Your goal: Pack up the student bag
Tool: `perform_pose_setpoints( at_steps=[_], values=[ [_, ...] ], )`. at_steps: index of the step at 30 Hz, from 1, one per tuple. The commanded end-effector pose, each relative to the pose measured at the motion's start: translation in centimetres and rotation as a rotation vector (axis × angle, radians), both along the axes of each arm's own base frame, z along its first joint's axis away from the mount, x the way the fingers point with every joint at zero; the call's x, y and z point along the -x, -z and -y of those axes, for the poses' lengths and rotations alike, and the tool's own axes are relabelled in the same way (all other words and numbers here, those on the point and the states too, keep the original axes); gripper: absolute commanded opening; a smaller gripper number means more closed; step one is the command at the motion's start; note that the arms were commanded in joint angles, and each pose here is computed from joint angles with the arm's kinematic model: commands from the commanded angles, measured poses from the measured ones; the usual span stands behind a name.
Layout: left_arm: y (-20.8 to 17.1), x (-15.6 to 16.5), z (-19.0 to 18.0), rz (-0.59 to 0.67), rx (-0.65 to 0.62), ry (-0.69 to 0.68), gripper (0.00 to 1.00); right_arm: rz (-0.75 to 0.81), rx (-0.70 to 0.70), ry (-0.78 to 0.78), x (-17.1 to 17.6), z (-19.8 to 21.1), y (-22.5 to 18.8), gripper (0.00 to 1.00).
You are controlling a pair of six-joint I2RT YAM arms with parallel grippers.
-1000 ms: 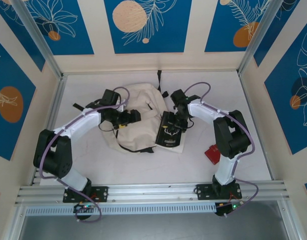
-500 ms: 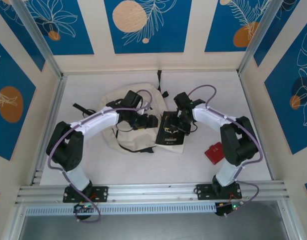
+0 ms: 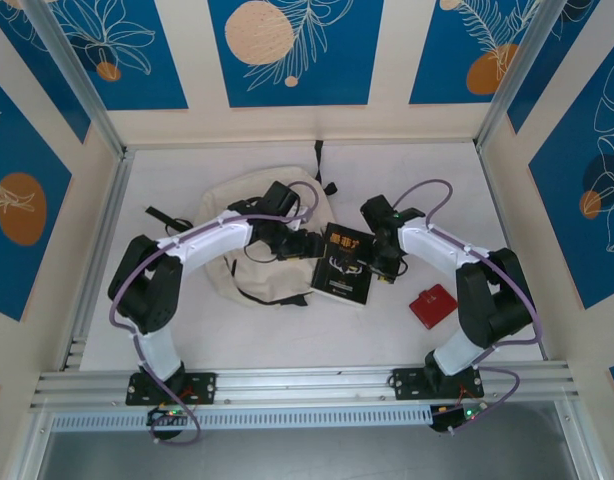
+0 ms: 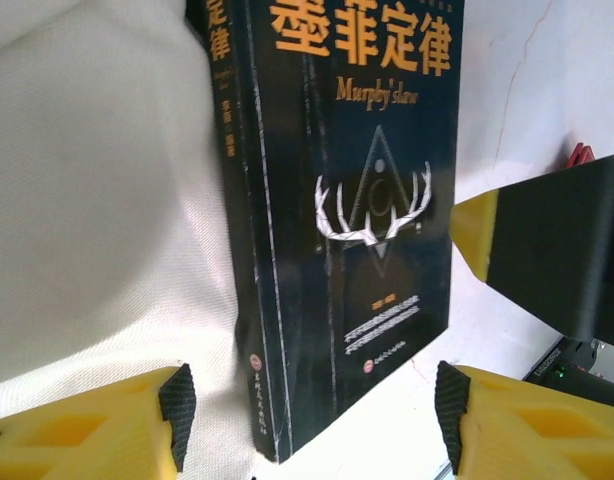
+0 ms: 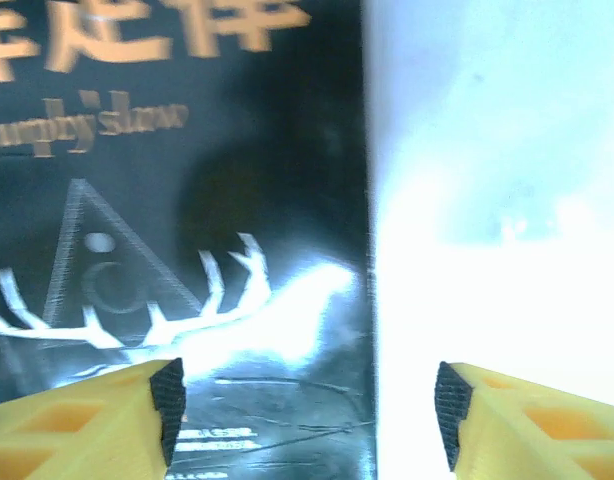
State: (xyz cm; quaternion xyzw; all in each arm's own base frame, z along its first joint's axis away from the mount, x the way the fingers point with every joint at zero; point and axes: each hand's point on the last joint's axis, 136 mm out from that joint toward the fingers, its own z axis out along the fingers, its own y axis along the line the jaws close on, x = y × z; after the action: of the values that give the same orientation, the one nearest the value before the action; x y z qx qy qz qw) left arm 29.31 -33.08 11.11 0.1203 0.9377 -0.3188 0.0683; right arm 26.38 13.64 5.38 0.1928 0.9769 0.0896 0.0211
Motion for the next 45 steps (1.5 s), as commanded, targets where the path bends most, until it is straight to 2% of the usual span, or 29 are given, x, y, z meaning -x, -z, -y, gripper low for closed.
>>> perform_pose_setpoints(
  at_steps=[1,6,14,28,32,36,39,41,45],
  values=[
    [0.3,0.5,0.8,-0.016,-0.021,0.040,0.65,-0.029,-0.012,0.038,0.5,0.5,0.8,0.65],
    [1.5,0.4,0.9,-0.039,-0.057,0.042,0.65,-0.051,-0.102,0.023,0.4,-0.7,2.1,0.57],
    [3.2,1.2,1.5,-0.094,-0.068,0.050,0.58,-0.051,-0.158,0.013,0.1,-1.5,2.7,0.51],
    [5.7,2.6,2.4,-0.199,-0.051,0.048,0.56,-0.047,-0.271,-0.024,-0.4,-3.6,3.0,0.50],
    [5.7,2.9,2.5,-0.216,-0.050,0.053,0.61,-0.042,-0.301,-0.033,-0.5,-4.1,2.8,0.50],
    [5.9,3.0,2.5,-0.231,-0.046,0.040,0.73,-0.042,-0.312,-0.033,-0.5,-4.3,2.9,0.50],
    [6.3,3.0,2.3,-0.232,-0.065,0.035,0.75,-0.045,-0.307,-0.031,-0.5,-4.3,3.0,0.50],
    [5.7,2.9,2.9,-0.229,-0.030,0.038,0.72,-0.045,-0.306,-0.032,-0.5,-4.2,3.0,0.50],
    [3.6,2.3,3.6,-0.191,0.034,0.044,0.55,-0.035,-0.303,-0.035,-0.5,-4.1,2.6,0.49]
  ],
)
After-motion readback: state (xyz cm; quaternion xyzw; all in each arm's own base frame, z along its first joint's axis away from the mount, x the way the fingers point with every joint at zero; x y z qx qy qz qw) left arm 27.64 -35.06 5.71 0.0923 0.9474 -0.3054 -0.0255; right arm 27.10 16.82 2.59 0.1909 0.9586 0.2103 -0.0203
